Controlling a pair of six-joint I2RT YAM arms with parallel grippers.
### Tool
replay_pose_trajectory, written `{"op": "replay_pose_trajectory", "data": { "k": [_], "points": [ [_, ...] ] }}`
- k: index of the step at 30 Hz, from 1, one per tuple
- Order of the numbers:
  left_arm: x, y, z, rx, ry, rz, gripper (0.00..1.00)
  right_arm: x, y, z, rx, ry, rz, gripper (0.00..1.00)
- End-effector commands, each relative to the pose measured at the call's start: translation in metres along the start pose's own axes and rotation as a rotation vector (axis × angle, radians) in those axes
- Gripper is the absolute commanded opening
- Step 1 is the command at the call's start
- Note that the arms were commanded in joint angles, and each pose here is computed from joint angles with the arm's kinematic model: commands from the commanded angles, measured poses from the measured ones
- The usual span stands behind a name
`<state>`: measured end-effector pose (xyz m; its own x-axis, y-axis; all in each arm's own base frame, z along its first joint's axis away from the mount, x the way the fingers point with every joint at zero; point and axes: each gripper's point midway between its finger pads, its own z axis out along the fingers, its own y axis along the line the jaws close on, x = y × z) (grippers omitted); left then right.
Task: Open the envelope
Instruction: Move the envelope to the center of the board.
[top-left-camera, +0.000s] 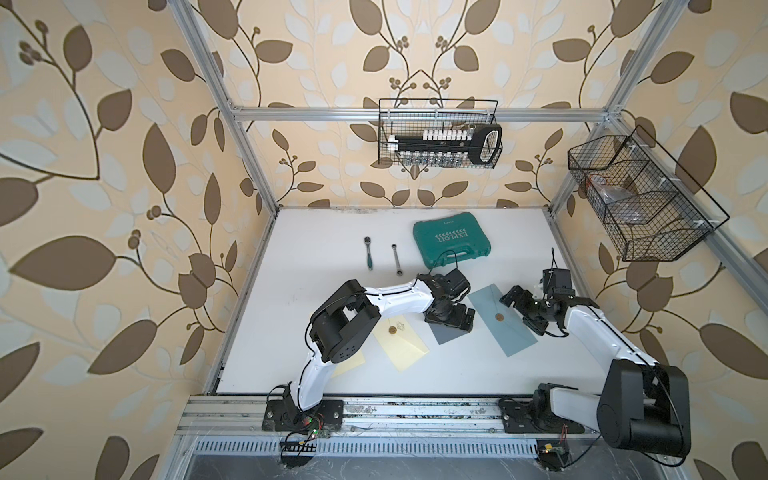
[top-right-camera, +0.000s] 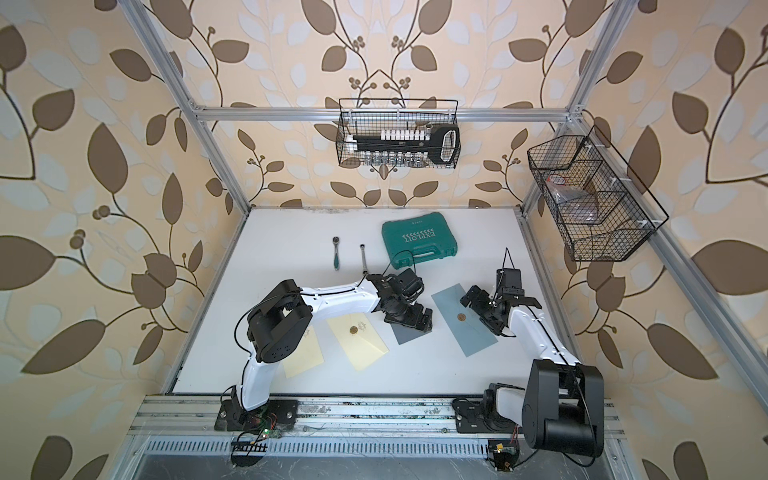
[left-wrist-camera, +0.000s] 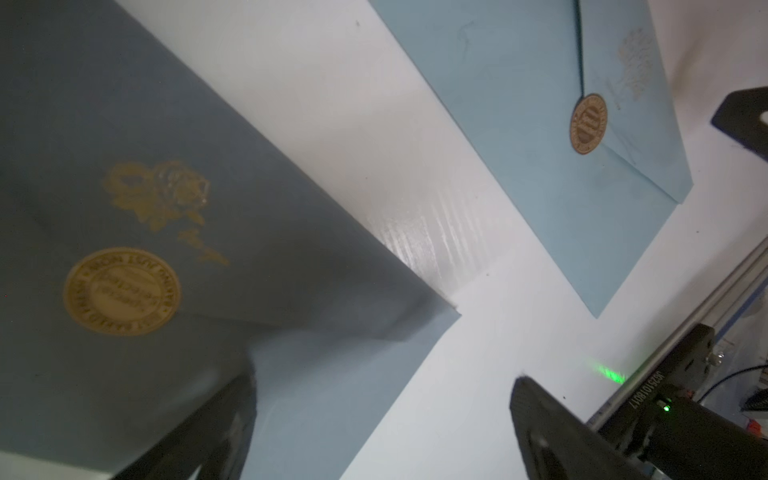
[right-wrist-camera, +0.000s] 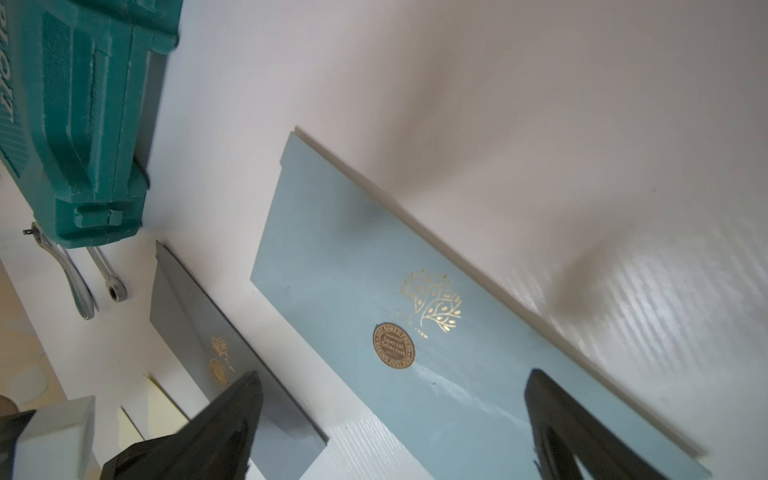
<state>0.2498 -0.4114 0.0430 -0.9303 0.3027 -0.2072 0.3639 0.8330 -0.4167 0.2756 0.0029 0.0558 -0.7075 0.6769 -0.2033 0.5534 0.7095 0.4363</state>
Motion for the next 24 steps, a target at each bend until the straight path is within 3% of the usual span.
{"op": "replay_pose_trajectory", "data": {
  "k": [1,13,18,24],
  "points": [
    [0.014,0.028,-0.014,-0.108,-0.008,-0.012,0.99,0.013,0.000,0.010,-0.041,0.055,0.028,0.98],
    [0.008,0.069,-0.063,-0.277,-0.142,-0.046,0.99,0.054,0.014,0.035,-0.135,0.195,0.087,0.98],
    [-0.007,0.034,-0.084,-0.093,-0.212,-0.008,0.99,0.072,0.027,0.034,-0.145,0.216,0.051,0.98],
    [-0.027,-0.022,-0.077,0.123,-0.158,0.077,0.99,0.053,0.035,0.006,-0.134,0.101,-0.011,0.98]
  ]
}}
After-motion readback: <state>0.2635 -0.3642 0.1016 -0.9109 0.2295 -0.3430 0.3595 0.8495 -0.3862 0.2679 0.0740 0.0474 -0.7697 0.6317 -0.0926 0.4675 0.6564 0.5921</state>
